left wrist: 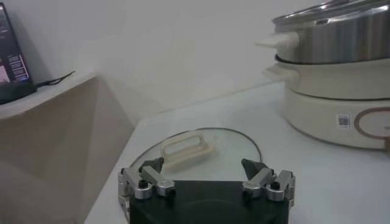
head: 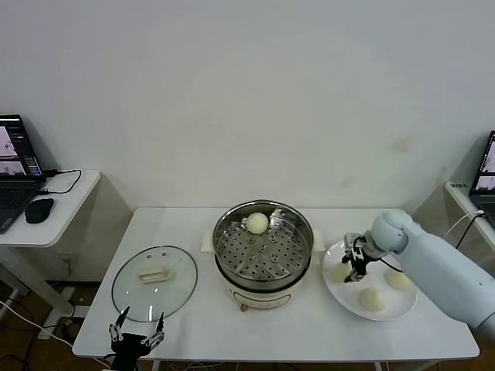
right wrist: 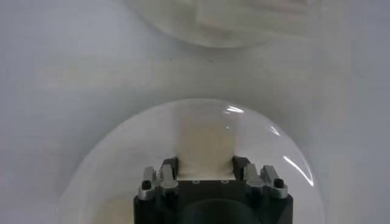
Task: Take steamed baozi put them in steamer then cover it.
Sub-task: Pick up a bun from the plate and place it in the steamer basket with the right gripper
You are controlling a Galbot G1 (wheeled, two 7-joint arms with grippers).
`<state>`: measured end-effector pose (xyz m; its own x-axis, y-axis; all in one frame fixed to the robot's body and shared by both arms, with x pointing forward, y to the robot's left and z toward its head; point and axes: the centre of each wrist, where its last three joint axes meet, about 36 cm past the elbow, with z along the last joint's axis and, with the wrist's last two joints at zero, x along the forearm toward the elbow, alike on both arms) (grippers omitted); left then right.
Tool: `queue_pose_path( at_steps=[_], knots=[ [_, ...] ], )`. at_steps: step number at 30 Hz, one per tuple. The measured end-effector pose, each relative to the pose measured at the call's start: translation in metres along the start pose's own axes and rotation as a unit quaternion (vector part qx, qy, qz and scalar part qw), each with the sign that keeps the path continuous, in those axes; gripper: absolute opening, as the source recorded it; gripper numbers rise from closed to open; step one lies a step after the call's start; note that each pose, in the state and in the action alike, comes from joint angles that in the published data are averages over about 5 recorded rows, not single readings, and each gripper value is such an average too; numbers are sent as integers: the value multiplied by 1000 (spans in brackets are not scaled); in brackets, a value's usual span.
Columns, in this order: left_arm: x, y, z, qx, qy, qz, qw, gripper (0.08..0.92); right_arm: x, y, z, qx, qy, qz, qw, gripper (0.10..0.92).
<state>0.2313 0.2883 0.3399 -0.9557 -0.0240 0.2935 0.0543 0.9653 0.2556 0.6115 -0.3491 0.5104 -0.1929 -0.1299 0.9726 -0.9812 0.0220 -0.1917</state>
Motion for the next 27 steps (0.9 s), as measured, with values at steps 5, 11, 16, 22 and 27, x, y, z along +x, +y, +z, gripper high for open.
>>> queue_pose_path(
  at_steps=[5, 11, 16, 22, 27],
  knots=[
    [-2, 0, -5, 0, -8, 0, 1000, 823, 49, -19, -13, 9, -11, 13, 1000, 552],
    [-4, 1, -10, -5, -16, 1, 1000, 823, 103, -39, -45, 20, -40, 15, 999, 551],
    [-4, 2, -15, -7, -22, 0, 1000, 823, 139, -53, -85, 35, -68, 14, 997, 552],
    [-4, 2, -19, -6, -28, -2, 1000, 823, 161, -65, -139, 54, -89, 0, 995, 551],
    [-1, 2, -21, -3, -30, -5, 1000, 823, 159, -72, -184, 70, -95, -20, 993, 552]
  ],
)
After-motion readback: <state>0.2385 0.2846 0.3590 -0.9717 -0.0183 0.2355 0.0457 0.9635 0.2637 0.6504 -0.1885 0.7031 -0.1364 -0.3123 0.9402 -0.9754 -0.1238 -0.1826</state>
